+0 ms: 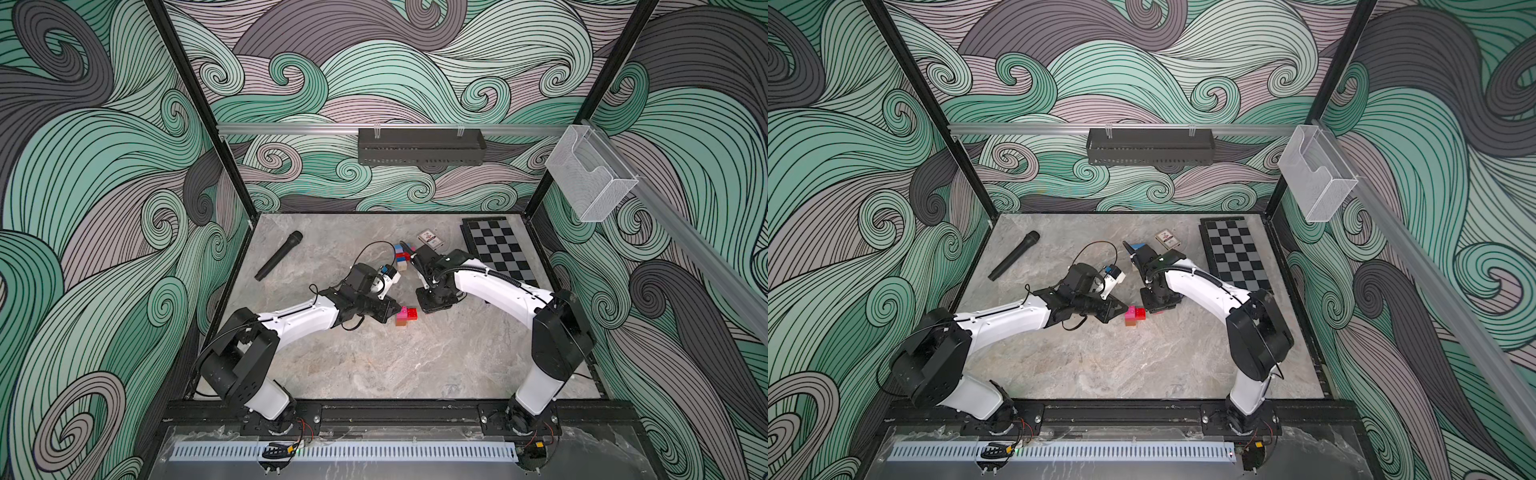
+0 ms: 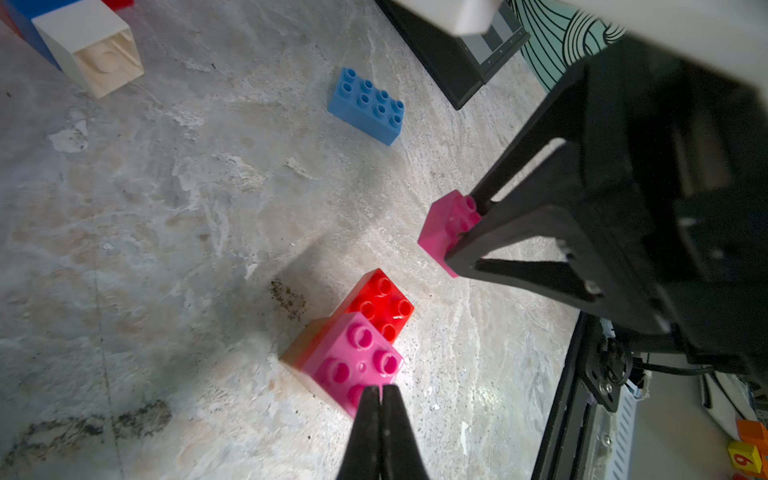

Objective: Assemble the letter p with lego
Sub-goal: Assemble the lego brick with the lego brick.

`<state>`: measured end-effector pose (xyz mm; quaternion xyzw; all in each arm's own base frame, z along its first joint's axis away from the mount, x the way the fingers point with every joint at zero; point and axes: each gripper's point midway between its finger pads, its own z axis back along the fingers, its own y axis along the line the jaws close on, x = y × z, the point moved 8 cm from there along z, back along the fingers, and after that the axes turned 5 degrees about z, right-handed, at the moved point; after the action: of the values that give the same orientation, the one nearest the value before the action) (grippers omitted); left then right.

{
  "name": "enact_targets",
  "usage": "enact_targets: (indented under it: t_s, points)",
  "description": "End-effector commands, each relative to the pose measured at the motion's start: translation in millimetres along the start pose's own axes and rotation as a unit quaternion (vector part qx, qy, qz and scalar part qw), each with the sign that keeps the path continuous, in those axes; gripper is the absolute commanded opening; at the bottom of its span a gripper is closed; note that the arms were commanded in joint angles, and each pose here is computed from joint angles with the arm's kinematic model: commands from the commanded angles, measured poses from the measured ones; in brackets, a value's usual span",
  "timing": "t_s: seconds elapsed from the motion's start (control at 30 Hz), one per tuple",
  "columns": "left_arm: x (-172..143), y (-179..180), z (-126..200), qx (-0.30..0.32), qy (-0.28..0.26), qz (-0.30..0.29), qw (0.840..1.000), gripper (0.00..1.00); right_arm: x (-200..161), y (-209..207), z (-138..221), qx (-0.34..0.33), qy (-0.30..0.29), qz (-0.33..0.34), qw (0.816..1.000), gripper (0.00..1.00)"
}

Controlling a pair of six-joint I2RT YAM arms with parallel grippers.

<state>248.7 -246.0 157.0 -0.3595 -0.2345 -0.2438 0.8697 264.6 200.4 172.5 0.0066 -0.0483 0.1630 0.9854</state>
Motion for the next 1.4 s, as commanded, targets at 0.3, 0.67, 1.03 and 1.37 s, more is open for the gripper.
enact_targets:
  t_s: [0.3, 0.67, 1.03, 1.37]
  points:
    - [7, -5, -10, -0.02, 0.006, -0.016, 1.0, 0.0, 11, 14, 3, 0.019, -0.003, -0.02, 1.0, 0.24]
    - [2, 0, -15, -0.013, 0.019, -0.006, 1.0, 0.0, 13, 21, 2, 0.02, -0.002, -0.019, 1.0, 0.24]
    - [-10, 6, -20, -0.008, 0.034, 0.012, 0.999, 0.0, 15, 27, -1, 0.0, 0.009, -0.021, 1.0, 0.23]
    - [-12, 7, -21, -0.005, 0.037, 0.018, 0.999, 0.0, 14, 27, -10, -0.022, 0.021, -0.023, 0.999, 0.23]
